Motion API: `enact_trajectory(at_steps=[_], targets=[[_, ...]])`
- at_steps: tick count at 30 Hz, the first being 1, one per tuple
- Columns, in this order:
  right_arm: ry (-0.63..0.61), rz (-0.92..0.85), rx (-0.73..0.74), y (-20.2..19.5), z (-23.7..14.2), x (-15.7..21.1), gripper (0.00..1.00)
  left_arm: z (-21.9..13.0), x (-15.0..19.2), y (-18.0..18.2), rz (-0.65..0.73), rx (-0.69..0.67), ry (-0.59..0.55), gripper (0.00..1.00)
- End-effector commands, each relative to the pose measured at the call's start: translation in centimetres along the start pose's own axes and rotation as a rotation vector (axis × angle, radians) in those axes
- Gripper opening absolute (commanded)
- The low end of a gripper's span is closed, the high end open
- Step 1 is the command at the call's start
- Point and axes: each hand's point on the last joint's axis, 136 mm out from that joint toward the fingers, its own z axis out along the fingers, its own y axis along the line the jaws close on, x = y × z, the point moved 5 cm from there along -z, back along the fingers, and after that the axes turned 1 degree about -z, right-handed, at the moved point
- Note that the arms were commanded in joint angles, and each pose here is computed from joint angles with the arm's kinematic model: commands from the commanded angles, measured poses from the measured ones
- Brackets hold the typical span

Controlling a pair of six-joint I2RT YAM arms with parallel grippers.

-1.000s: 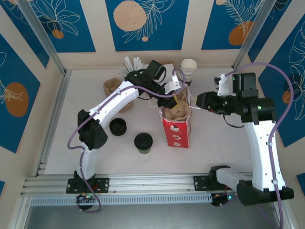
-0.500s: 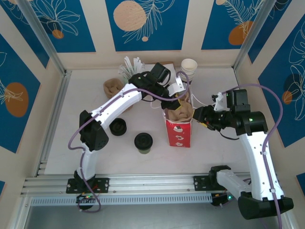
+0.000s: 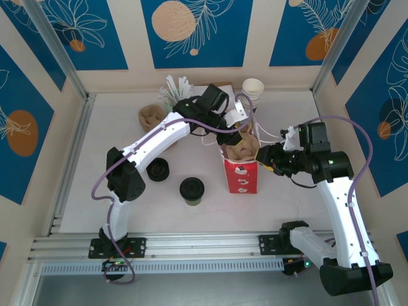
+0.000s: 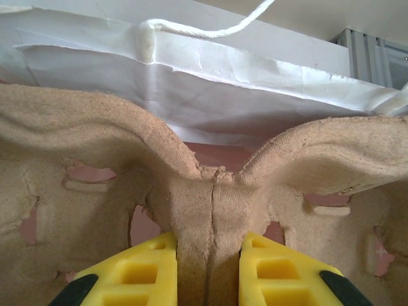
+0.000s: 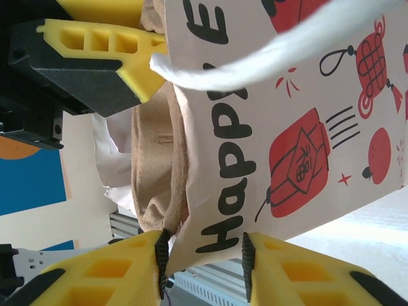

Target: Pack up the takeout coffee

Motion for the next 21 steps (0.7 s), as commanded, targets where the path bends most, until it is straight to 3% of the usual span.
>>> enact_trajectory(at_steps=[1, 13, 21], targets=[[0.048, 0.007, 0.045, -1.1, 0.1, 1.4, 0.32, 1.1, 2.0, 0.8, -0.047, -0.039, 0.092, 0.19], [0.088, -0.033, 0.077, -1.1, -0.6, 1.7, 0.06, 0.7, 1.9, 1.3, 0.004, -0.086, 0.113, 0.19], [0.133, -0.053, 0.045, -0.6, -1.0, 2.1, 0.02, 1.1, 2.1, 1.2, 0.051, -0.077, 0.122, 0.19]])
